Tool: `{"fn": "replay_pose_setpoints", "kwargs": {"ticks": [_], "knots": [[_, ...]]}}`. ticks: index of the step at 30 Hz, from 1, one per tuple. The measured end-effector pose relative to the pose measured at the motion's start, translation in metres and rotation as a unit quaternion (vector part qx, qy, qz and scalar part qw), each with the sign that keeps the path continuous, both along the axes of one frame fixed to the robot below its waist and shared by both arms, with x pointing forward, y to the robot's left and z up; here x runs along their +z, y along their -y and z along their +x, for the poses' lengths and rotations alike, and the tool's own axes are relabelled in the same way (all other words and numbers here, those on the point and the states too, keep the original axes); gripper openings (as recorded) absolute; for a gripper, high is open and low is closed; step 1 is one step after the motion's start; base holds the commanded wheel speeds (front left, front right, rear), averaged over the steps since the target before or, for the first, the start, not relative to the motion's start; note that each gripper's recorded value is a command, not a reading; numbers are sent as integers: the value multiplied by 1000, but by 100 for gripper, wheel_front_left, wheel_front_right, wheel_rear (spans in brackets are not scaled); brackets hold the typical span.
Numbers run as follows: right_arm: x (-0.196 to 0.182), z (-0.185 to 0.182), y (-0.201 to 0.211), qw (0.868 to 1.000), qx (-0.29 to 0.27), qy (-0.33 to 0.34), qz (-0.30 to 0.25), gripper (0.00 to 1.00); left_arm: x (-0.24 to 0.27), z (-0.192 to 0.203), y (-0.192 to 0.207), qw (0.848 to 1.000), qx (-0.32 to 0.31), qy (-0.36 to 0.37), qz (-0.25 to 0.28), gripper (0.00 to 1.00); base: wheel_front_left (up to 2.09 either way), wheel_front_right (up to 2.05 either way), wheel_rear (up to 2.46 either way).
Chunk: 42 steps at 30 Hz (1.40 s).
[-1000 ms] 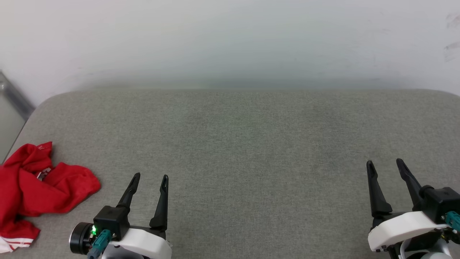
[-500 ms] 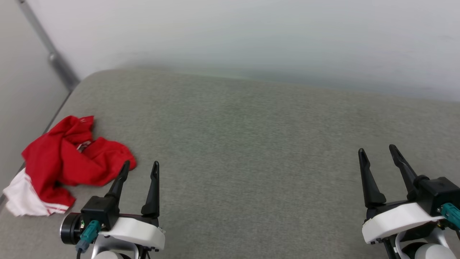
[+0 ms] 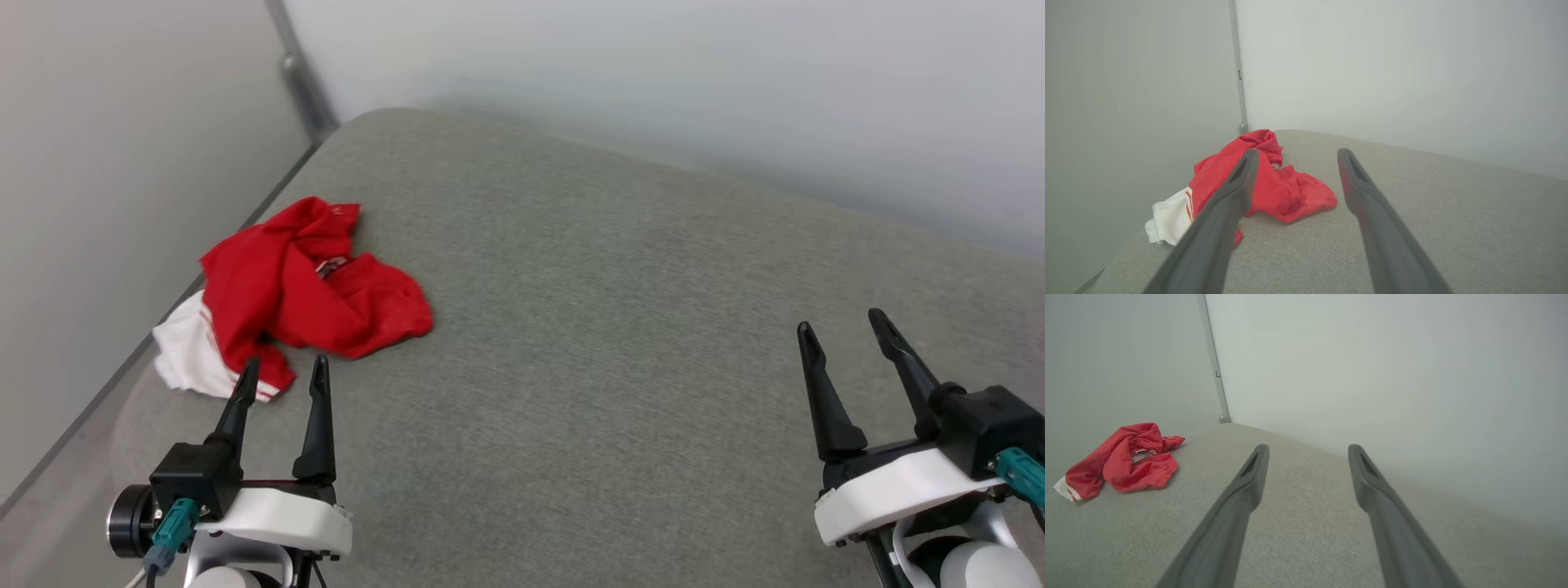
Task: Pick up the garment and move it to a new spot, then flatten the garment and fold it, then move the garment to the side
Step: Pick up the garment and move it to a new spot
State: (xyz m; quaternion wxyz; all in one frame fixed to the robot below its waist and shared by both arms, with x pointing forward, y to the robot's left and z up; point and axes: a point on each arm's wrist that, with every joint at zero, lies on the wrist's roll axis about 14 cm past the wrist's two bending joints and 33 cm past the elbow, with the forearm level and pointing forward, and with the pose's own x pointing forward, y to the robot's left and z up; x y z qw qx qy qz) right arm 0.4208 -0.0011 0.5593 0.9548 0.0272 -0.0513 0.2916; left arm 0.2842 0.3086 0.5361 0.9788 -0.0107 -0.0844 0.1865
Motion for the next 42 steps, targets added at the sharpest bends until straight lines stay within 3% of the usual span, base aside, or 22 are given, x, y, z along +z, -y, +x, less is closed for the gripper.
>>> {"fn": "replay_pose_setpoints", "kwargs": {"ticks": [11,24,34,42], "knots": [[3,-3,-55,997,79,2,3,100,0,-45,-35,997,82,-3,-1,100,0,0,0],[-1,2,-64,995,96,-1,1,100,5,-46,-42,995,98,0,5,100,0,0,0],[-4,17,-48,997,72,0,-7,100,26,18,-55,998,58,4,34,100,0,0,0],[-19,43,-16,999,31,-10,-9,100,14,94,-88,996,39,-83,20,100,0,0,0]]}}
